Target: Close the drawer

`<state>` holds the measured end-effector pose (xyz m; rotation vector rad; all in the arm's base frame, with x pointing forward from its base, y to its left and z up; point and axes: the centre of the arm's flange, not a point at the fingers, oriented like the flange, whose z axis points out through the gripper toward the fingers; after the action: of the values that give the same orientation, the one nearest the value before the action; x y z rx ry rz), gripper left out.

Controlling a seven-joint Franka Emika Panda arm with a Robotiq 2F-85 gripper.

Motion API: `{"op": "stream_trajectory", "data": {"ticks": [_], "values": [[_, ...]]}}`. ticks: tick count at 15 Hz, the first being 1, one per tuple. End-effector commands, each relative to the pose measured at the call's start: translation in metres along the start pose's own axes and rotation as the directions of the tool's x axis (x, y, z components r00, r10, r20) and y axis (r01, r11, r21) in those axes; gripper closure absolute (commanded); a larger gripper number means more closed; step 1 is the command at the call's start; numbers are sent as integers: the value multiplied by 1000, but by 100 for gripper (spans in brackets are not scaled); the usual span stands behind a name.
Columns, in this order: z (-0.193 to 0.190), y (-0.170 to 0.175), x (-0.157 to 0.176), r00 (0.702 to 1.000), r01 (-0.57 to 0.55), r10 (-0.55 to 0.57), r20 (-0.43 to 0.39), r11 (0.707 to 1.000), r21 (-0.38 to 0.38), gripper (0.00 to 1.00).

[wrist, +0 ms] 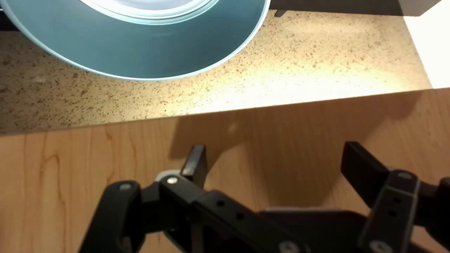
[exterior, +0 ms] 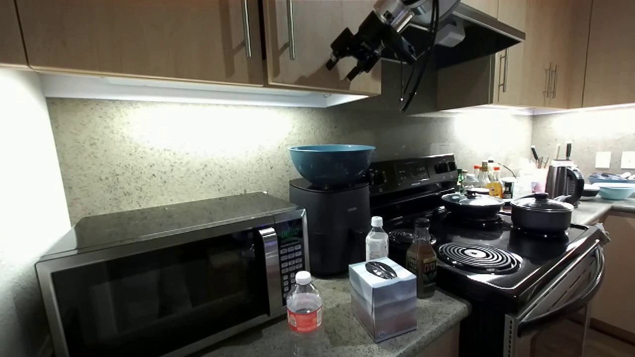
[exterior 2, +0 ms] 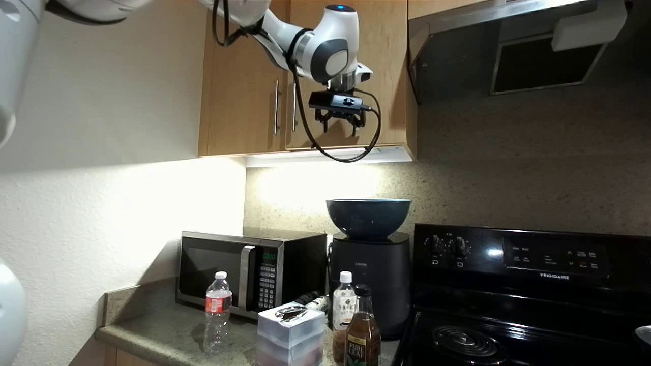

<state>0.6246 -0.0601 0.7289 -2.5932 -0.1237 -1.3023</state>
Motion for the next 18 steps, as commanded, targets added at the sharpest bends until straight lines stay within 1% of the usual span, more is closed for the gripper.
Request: {"op": "stream_trajectory", "data": {"ticks": [1, 4, 6, 8, 10, 13, 15, 18], "values": [[23, -2, 8, 999, 22, -23, -23, 998, -67, 0], [30, -2, 7, 999, 39, -42, -31, 995, -94, 0], [29, -2, 9, 999, 26, -30, -35, 994, -102, 0], [30, -3, 10, 999, 7, -13, -52, 992, -126, 0], [34, -6, 11, 997, -11, -2, -76, 985, -169, 0], [38, -10, 13, 996, -41, 25, -81, 977, -207, 0], [37, -11, 16, 993, -76, 51, -107, 967, -241, 0], [38, -14, 16, 991, -104, 78, -106, 958, -268, 0]]}}
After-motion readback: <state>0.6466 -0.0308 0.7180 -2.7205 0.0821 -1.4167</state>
